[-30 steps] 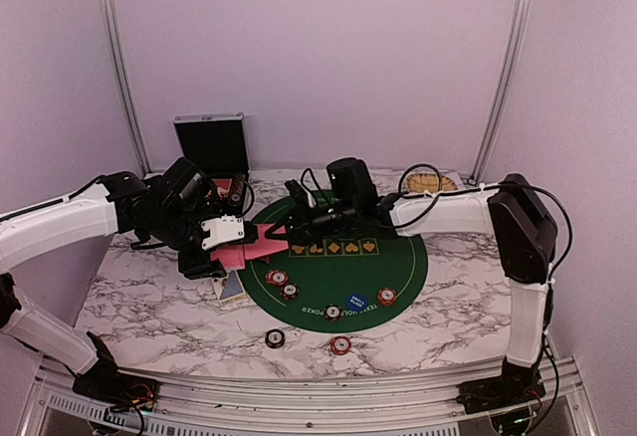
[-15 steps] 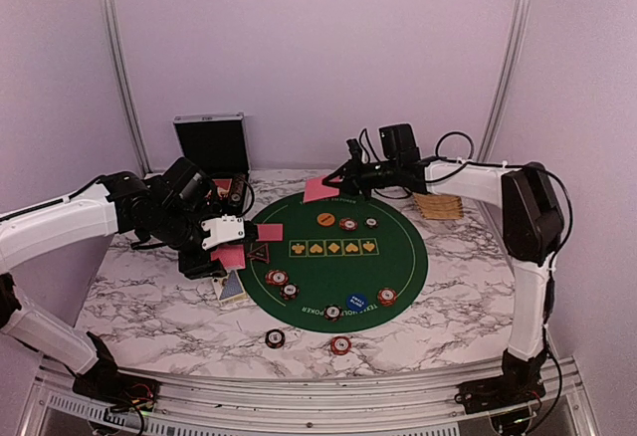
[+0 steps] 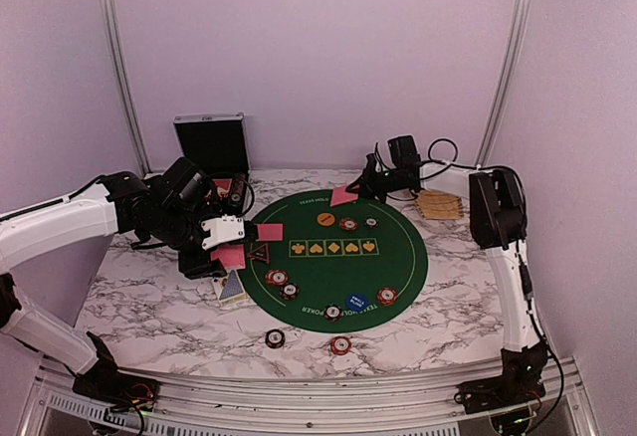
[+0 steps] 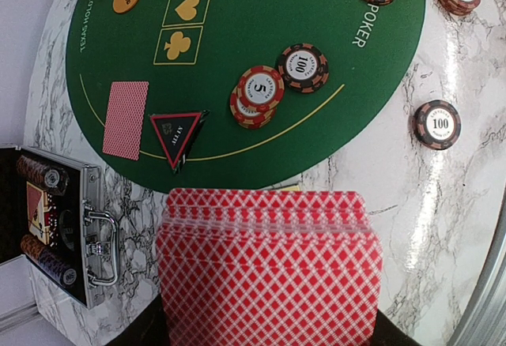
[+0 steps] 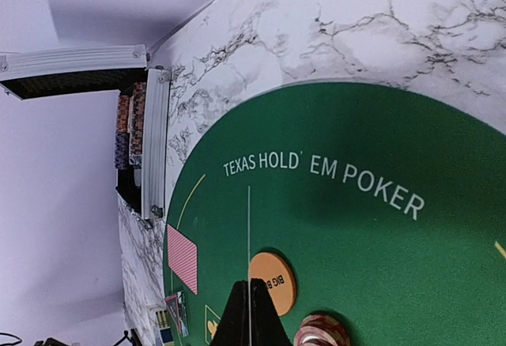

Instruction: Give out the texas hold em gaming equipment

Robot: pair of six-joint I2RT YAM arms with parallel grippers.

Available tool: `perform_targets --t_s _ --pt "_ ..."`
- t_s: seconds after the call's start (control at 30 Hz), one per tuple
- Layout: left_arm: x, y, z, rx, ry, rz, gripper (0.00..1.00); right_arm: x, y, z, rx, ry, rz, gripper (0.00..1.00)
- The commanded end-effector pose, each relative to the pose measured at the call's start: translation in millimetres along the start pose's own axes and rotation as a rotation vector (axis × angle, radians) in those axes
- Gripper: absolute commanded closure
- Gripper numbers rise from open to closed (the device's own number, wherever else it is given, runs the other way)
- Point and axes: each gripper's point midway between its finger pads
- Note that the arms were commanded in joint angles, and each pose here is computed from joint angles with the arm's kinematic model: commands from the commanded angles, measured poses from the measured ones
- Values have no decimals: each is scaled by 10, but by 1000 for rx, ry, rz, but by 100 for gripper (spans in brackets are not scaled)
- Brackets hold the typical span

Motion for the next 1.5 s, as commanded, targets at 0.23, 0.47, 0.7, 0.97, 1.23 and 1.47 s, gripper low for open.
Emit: perform_targets --t_s 0.23,0.47,0.7,0.97,1.23,1.47 --pt "45 93 -89 -37 21 7 100 -171 116 204 -29 6 8 100" --pt "48 96 -87 -36 20 6 100 -327 68 323 -25 -10 11 99" --pt "38 113 -59 -33 8 12 100 -451 -42 312 7 -112 -31 85" --pt "24 91 -35 -27 -1 10 100 -616 -156 160 62 -281 -118 56" --pt "33 87 -32 -28 -3 7 100 -664 -111 -34 70 -422 -188 38" --pt "36 103 -50 -36 -4 0 100 -455 116 -268 23 -461 -243 31"
Point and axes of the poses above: each gripper's point midway between its finger pads, its own z axis out along the fingers, its own x axis along the line the jaws close on, y = z × x, and after that the axes turned 13 degrees about -z, right-handed
